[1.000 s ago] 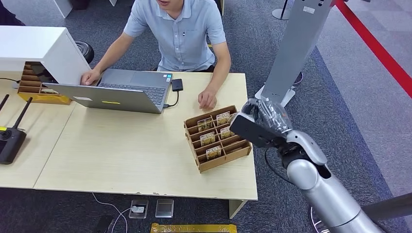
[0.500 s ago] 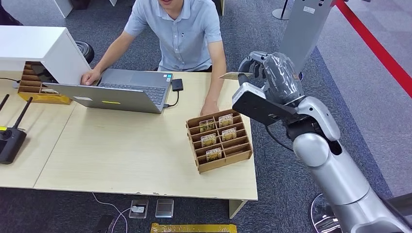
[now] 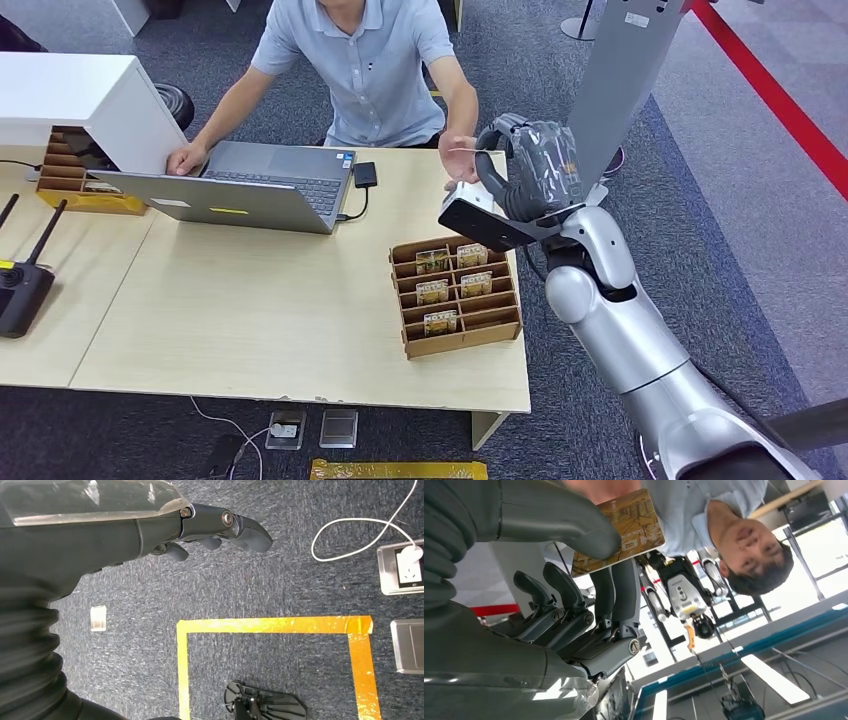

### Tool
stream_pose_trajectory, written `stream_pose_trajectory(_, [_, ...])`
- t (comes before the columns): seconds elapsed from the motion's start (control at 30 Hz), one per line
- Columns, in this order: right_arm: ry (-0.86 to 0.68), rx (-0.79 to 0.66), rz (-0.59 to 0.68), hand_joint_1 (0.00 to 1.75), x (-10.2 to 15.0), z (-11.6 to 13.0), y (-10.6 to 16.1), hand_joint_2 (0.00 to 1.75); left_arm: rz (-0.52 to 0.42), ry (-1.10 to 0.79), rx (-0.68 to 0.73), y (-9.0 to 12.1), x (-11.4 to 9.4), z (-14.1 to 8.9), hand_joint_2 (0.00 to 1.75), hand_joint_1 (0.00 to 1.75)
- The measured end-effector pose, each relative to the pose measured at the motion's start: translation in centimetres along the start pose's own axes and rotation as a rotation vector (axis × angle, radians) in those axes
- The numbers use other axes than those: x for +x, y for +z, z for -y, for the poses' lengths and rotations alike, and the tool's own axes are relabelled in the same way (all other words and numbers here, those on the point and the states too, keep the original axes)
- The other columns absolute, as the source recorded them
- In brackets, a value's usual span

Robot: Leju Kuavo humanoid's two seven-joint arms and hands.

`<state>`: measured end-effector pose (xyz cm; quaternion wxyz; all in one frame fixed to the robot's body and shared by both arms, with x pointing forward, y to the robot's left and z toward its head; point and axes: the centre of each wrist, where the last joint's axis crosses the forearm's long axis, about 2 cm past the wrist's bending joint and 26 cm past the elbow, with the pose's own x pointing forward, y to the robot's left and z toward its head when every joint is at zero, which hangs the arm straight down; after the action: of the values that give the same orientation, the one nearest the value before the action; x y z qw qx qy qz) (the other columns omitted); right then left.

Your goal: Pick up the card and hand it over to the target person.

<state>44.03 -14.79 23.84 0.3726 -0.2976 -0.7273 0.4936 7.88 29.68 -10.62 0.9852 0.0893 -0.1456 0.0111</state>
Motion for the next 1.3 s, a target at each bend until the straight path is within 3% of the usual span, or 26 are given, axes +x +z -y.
stream_pose_trajectory(0.63, [-0.007, 0.027, -0.001, 1.59, -0.2, -0.4, 0.1, 1.75, 0.039, -0.011, -0.053, 0.0, 0.2, 0.1, 1.75, 0.0])
stream_pose_trajectory(0.77, [-0.011, 0.03, 0.001, 0.0, 0.0, -0.4, 0.1, 1.75, 0.048, -0.014, -0.049, 0.0, 0.1, 0.0, 1.75, 0.0])
stream_pose_trajectory(0.83, [-0.013, 0.032, 0.003, 0.0, 0.1, -0.3, 0.1, 1.75, 0.049, 0.009, -0.039, 0.0, 0.1, 0.0, 1.75, 0.0])
stream_pose_trajectory(0.97, [-0.021, 0.032, 0.0, 0.0, 0.1, -0.3, 0.2, 1.75, 0.074, 0.023, -0.016, 0.0, 0.0, 0.1, 0.0, 0.0])
stream_pose_trajectory(1.03, [-0.026, 0.031, -0.001, 0.0, 0.1, -0.3, 0.2, 1.75, 0.087, 0.033, 0.004, 0.0, 0.0, 0.2, 0.0, 0.0])
stream_pose_trajectory(1.17, [-0.036, 0.028, -0.008, 0.0, -0.1, -0.2, 0.5, 1.75, 0.127, -0.007, 0.086, 0.1, 0.1, 0.7, 1.75, 0.0])
stream_pose_trajectory(1.3, [-0.043, 0.029, -0.013, 0.0, -0.2, -0.2, 0.7, 1.75, 0.177, -0.037, 0.222, 0.4, 0.1, 1.4, 1.75, 0.0])
